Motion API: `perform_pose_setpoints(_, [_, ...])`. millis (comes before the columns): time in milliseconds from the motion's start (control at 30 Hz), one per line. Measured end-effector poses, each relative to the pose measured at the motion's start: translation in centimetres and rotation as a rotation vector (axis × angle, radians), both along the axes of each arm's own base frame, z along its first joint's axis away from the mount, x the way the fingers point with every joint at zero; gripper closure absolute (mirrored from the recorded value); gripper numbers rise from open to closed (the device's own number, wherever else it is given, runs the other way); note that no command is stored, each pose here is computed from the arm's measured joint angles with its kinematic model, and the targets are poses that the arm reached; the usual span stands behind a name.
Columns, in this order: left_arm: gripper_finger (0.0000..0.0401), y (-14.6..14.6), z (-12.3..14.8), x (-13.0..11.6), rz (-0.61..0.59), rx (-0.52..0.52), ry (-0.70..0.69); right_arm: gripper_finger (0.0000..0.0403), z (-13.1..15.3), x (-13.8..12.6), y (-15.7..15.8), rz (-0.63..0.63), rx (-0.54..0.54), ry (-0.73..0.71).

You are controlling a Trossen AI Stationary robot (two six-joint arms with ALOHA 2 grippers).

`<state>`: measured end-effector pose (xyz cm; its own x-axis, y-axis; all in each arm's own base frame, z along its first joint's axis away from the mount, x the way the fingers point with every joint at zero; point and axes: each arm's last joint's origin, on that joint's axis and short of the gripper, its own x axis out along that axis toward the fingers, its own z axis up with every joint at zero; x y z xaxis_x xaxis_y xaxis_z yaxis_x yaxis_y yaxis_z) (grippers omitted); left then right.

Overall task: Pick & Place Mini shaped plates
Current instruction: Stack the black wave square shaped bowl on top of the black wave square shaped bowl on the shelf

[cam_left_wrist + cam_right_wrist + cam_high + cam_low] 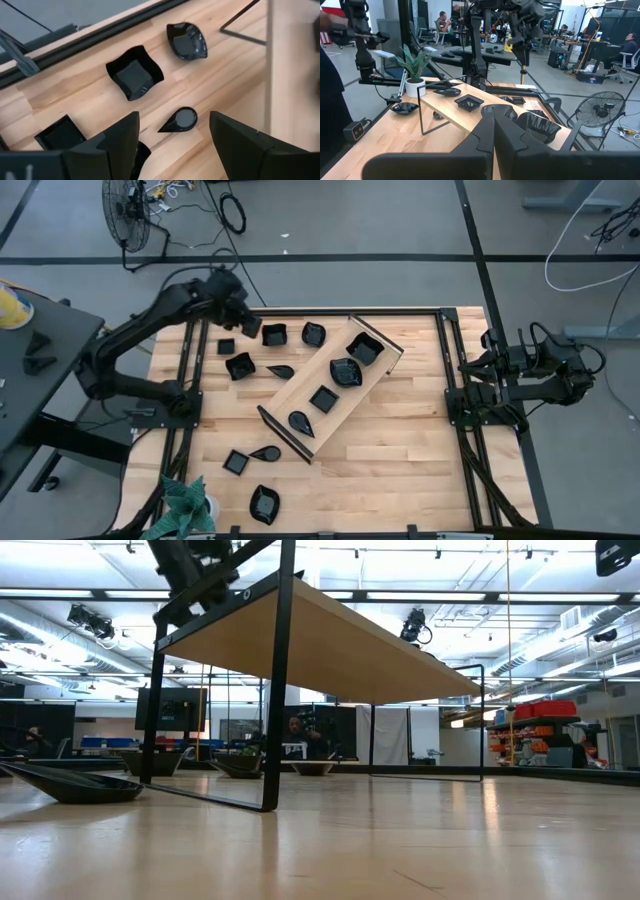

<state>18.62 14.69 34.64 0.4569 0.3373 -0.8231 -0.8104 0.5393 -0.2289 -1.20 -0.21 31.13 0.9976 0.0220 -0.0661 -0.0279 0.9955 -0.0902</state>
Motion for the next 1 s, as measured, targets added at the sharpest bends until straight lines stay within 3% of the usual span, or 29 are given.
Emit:
perform_pose_setpoints(367, [0.0153, 2.1, -3.2, 2.6, 0.041, -0.071, 0.094, 0.0392, 0.0, 0.0, 0.0, 0.000, 0.000, 0.000])
perform_pose_setpoints(667, [0.0153, 3.1, -4.8, 3.5, 0.266, -0.091, 0.142, 0.0392, 0.0, 0.0, 0.0, 0.000, 0.000, 0.000])
perform_pose_setpoints(1000, [0.0153, 2.3, -7.0, 6.0, 0.482, -0.101, 0.165, 0.0392, 0.0, 0.0, 0.0, 0.000, 0.000, 0.000])
